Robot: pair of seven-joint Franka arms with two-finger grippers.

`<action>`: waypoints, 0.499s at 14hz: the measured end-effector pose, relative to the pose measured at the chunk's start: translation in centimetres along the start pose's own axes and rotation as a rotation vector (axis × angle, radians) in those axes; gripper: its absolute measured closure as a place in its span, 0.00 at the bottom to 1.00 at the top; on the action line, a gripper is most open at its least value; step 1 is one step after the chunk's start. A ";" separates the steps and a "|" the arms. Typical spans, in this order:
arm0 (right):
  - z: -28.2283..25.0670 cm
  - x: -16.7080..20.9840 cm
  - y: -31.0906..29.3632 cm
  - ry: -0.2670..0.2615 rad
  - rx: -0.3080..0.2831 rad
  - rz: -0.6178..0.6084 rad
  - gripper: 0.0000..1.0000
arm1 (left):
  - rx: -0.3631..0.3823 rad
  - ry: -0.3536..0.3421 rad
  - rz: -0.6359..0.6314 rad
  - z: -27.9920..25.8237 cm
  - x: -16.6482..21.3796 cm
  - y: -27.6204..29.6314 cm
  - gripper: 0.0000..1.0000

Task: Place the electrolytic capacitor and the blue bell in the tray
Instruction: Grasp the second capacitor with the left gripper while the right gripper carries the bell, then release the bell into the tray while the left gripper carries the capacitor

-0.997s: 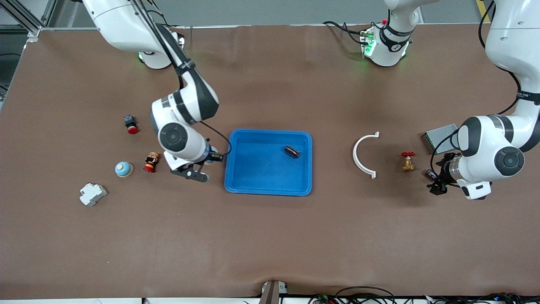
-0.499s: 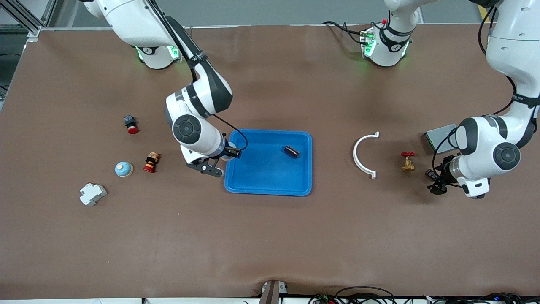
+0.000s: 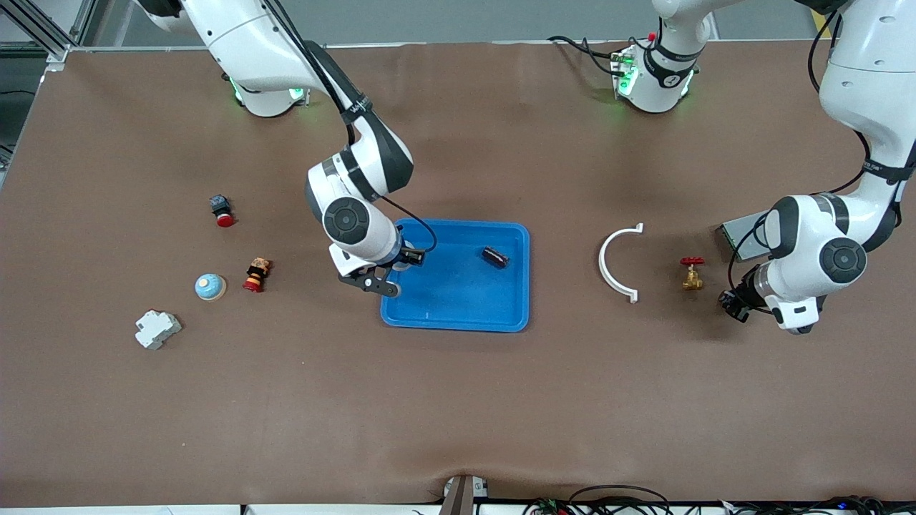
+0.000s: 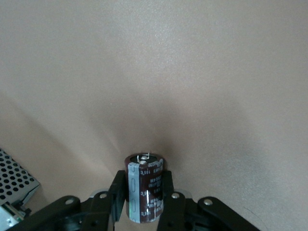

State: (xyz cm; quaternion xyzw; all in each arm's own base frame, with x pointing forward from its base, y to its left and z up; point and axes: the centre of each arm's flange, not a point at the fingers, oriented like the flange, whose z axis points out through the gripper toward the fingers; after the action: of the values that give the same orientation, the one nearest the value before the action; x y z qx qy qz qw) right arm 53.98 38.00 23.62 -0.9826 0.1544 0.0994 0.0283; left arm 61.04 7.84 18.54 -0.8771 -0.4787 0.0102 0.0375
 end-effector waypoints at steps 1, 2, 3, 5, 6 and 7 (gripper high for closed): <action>0.5 -0.2 -0.2 -0.001 -0.003 -0.004 0.34 | -0.004 0.002 0.001 0.0 0.0 0.0 0.66; 1.0 -0.4 -0.4 0.000 -0.005 -0.009 0.34 | -0.007 0.004 0.001 -0.1 0.0 0.1 0.66; 1.6 -0.6 -0.6 -0.001 -0.008 -0.014 0.34 | -0.011 0.006 0.003 -0.2 -0.1 0.2 0.66; 2.2 -0.8 -0.8 0.001 -0.010 -0.018 0.34 | -0.019 0.011 0.010 -0.8 -0.3 0.6 0.66; 2.5 -0.7 -0.9 0.004 -0.008 -0.017 0.34 | -0.024 0.014 0.015 -1.3 -0.5 0.8 0.66; 2.8 -0.6 -0.9 0.005 -0.008 -0.016 0.34 | -0.029 0.016 0.023 -1.9 -0.9 1.2 0.66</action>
State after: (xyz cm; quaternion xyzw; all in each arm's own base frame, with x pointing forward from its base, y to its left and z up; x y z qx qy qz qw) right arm 53.12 39.25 20.99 -0.9842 0.1460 0.0973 0.0249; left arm 61.64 6.36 20.32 -0.8830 -0.4684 -0.0035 0.0285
